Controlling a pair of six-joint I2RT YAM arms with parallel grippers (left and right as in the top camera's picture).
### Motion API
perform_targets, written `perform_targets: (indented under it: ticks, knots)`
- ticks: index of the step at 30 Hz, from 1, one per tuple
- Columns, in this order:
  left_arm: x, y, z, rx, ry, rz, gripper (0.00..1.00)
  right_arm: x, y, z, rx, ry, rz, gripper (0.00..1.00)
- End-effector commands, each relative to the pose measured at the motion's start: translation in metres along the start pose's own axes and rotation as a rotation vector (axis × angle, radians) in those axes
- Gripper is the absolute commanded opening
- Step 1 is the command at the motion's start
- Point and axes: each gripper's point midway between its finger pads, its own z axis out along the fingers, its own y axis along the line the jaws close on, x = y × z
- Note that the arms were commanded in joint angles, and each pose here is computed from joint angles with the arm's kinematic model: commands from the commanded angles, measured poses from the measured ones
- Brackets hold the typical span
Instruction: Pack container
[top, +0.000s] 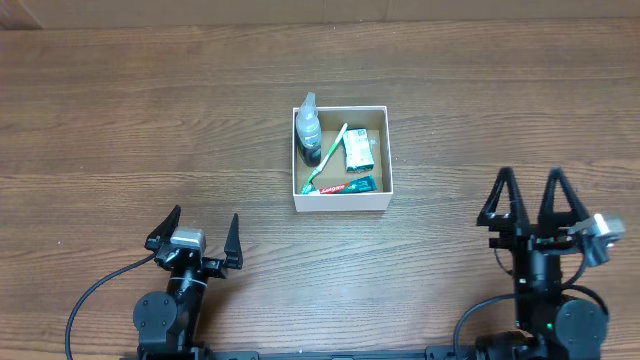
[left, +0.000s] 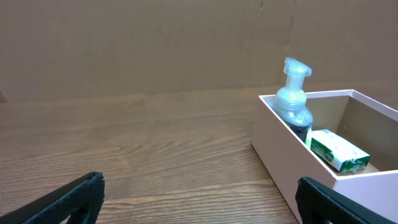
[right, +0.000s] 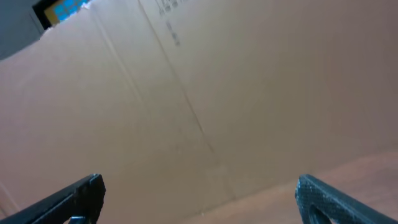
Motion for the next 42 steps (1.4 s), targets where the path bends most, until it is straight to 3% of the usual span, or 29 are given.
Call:
perform_targets:
  ticks: [1,12,22,32,42]
  knots:
    - [0.0,0.005,0.0,-0.023,-0.004,0.012,1.0,0.028,-0.012,-0.008,0.001,0.021,0.001,1.0]
    - [0.0,0.005,0.0,-0.023,-0.004,0.012,1.0,0.081,-0.038,-0.02,0.014,0.076,-0.004,1.0]
    - [0.0,0.005,0.0,-0.023,-0.004,0.012,1.0,0.13,-0.061,-0.031,0.085,0.282,-0.128,1.0]
    - [0.0,0.005,0.0,-0.023,-0.004,0.012,1.0,0.134,-0.055,-0.032,0.023,0.306,-0.309,1.0]
    - [0.0,0.005,0.0,-0.023,-0.004,0.011,1.0,0.134,-0.055,-0.032,0.017,0.307,-0.326,1.0]
